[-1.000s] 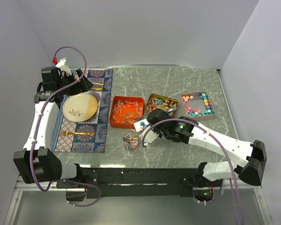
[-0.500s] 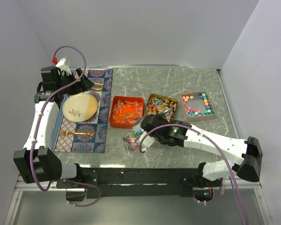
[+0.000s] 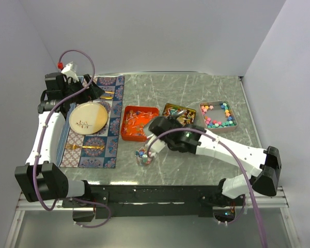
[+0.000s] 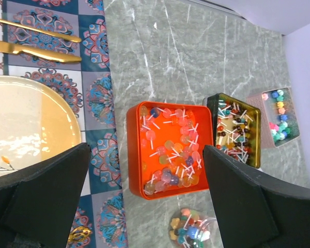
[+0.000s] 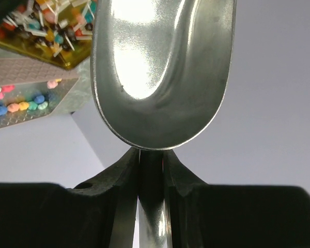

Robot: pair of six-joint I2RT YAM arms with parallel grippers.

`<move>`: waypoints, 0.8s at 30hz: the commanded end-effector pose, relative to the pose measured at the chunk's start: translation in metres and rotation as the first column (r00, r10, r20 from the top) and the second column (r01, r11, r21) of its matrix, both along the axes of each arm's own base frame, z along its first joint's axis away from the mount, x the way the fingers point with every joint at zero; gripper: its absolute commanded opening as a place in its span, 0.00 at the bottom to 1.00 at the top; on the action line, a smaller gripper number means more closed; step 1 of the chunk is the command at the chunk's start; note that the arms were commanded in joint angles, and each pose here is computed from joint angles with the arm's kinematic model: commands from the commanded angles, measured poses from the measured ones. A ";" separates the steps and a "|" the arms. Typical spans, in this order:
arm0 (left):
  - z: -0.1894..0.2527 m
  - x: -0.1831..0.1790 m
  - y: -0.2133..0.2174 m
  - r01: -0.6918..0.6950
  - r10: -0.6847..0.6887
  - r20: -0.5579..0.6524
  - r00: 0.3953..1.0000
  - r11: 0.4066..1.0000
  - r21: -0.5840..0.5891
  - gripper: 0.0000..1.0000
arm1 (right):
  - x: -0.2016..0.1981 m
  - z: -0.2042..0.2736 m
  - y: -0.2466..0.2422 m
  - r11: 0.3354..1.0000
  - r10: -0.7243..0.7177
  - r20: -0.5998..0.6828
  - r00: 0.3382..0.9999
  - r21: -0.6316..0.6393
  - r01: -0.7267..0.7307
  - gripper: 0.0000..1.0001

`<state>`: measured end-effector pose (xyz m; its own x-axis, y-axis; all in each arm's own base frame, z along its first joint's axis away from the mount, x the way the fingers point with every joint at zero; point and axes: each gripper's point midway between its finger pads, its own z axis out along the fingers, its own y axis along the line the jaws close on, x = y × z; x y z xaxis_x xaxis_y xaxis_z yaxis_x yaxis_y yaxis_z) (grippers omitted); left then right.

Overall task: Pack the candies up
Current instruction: Place the fake candies in the packing bottle, then scoop the fake candies from the storage box.

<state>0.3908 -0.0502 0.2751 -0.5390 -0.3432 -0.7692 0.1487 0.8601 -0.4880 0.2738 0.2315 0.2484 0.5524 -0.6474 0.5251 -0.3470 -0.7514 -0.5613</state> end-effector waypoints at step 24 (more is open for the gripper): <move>0.010 0.000 -0.007 0.028 -0.027 0.044 0.999 0.999 -0.039 0.97 | 0.142 -0.016 -0.359 0.604 -0.627 0.257 0.736 -0.436 0.667 0.00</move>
<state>0.3834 -0.0575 0.2668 -0.5595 -0.3607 -0.7462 0.1597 0.8365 -0.5241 0.3984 -0.1094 0.1976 -0.0780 -0.6754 0.7333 -0.8444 -0.3463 -0.4088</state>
